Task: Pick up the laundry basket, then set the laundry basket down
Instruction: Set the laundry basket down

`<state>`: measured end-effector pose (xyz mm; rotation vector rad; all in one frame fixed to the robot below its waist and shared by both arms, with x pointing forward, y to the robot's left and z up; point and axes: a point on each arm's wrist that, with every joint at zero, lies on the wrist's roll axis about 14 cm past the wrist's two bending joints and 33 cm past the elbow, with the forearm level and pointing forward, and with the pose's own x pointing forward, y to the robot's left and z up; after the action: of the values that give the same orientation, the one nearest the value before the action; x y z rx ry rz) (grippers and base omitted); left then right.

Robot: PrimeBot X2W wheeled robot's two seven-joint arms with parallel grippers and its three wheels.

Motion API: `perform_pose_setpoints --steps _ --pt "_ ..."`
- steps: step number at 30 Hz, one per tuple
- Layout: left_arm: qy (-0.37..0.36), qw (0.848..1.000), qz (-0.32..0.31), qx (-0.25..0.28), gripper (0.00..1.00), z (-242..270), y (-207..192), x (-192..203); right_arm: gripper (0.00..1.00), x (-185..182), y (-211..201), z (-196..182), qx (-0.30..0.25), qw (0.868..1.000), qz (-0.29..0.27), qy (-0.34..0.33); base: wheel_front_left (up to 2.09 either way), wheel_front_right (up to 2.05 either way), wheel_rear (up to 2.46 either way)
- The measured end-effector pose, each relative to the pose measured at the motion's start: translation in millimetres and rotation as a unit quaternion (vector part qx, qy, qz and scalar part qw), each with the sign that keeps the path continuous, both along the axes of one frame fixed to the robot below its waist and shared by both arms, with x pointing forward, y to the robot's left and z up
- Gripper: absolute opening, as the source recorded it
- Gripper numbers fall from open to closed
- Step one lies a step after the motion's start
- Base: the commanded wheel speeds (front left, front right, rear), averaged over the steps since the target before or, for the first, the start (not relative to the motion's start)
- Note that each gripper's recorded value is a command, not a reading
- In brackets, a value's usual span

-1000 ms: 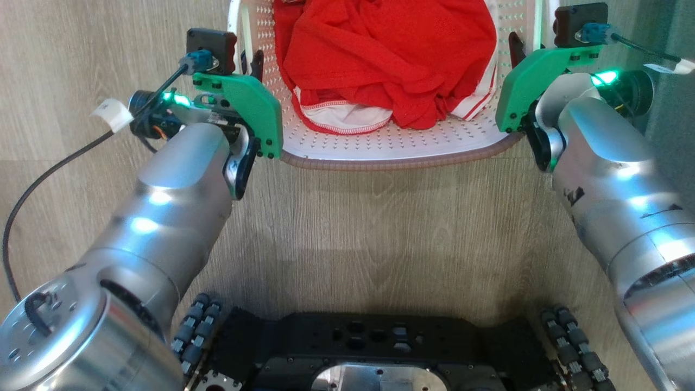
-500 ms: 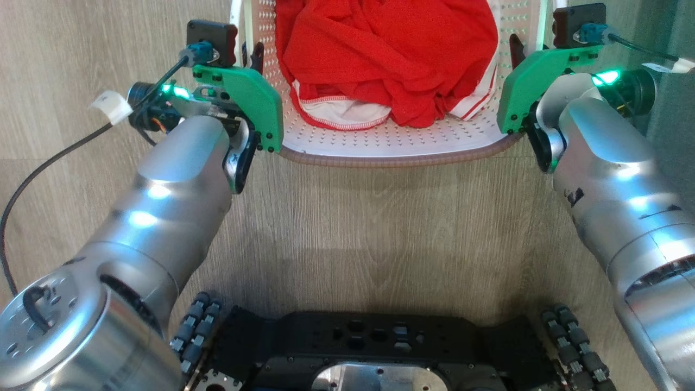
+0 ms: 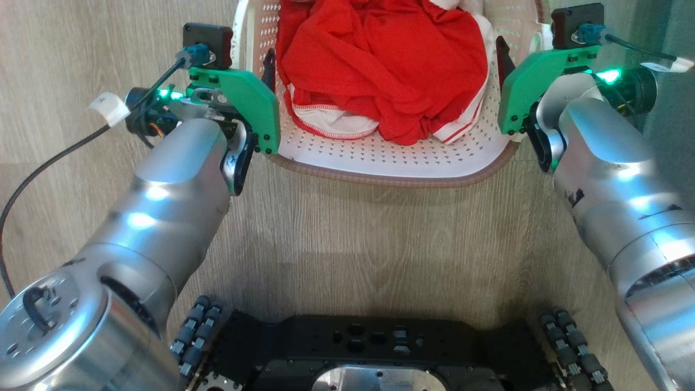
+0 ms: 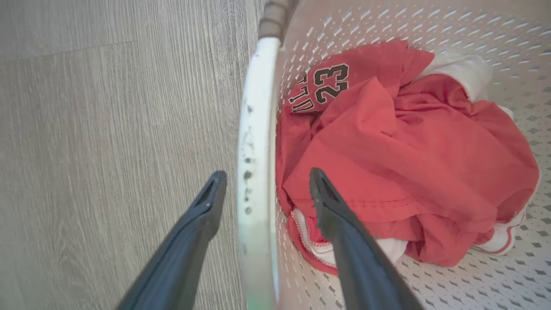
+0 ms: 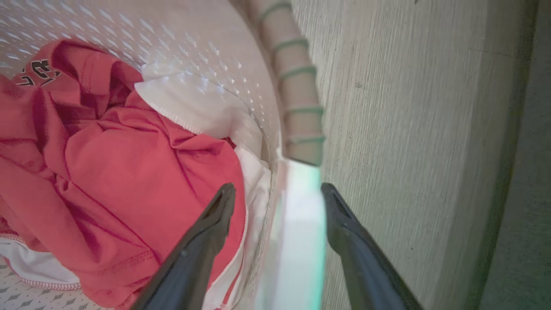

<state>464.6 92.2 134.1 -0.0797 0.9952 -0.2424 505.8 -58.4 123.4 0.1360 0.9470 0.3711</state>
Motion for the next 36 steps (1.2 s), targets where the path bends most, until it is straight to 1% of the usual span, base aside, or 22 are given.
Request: perform_pose_setpoints --steps 9,14,18,22,24,31,36 --pt "-0.018 1.000 0.023 0.000 1.00 18 3 12 1.00 16 -2 25 0.001 0.999 -0.002 -0.040 0.00 0.00 0.00" --pt "-0.053 0.998 0.033 -0.015 1.00 41 -3 31 1.00 29 -2 47 0.005 0.998 -0.006 -0.069 0.00 0.00 0.00" --pt "-0.082 0.995 0.042 -0.026 1.00 63 -5 37 1.00 45 -1 75 0.011 0.994 -0.008 -0.106 0.00 0.00 0.00" --pt "-0.112 0.992 0.053 -0.034 1.00 85 -2 36 1.00 69 3 117 0.027 0.986 -0.015 -0.164 0.00 0.00 0.00" --pt "-0.132 0.989 0.055 -0.041 1.00 99 -3 36 1.00 73 3 136 0.033 0.982 -0.021 -0.187 0.00 0.00 0.00" --pt "-0.216 0.972 0.073 -0.056 1.00 159 1 32 1.00 47 -9 177 0.035 0.972 -0.037 -0.227 0.00 0.00 0.00" --pt "-0.270 0.958 0.076 -0.052 1.00 200 10 13 1.00 36 -16 224 0.041 0.957 -0.051 -0.282 0.00 0.00 0.00"
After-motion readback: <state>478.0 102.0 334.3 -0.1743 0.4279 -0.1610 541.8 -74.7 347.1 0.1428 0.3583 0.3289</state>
